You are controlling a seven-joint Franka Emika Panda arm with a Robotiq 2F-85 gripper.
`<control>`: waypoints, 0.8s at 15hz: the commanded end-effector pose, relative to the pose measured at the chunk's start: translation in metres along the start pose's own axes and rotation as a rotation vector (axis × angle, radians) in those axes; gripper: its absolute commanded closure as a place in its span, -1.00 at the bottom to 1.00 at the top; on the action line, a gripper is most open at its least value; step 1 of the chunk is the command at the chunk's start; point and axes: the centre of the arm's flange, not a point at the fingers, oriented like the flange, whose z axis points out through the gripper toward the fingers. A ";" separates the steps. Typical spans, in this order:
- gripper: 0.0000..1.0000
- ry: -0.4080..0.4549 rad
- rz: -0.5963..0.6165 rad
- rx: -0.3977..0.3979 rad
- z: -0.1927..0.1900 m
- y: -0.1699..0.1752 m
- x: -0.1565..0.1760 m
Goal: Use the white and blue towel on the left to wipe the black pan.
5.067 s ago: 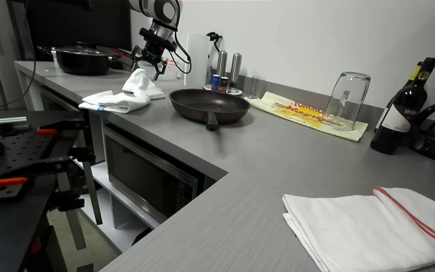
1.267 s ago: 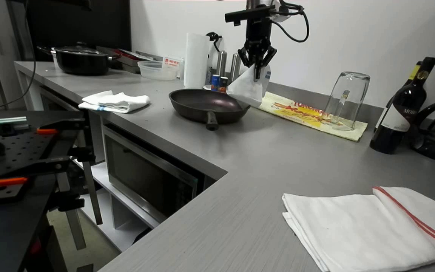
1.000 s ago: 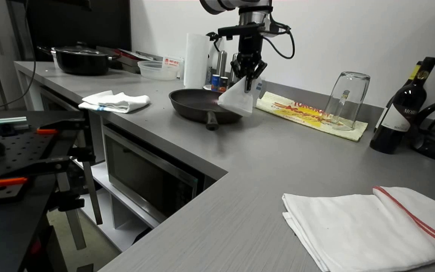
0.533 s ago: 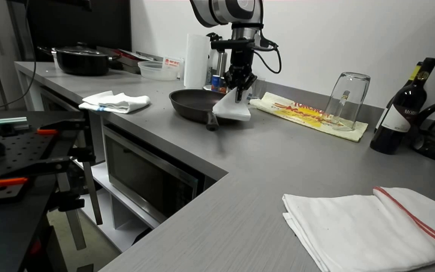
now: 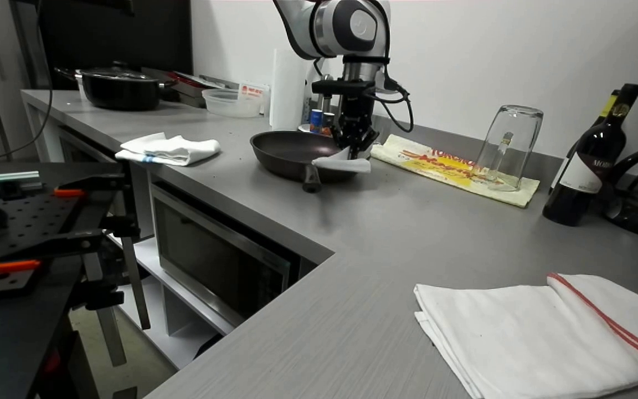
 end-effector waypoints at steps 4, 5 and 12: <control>0.94 0.010 0.007 0.016 0.020 -0.005 0.005; 0.94 0.008 0.005 0.018 0.022 -0.007 0.006; 0.94 0.008 -0.064 0.058 0.024 -0.058 0.015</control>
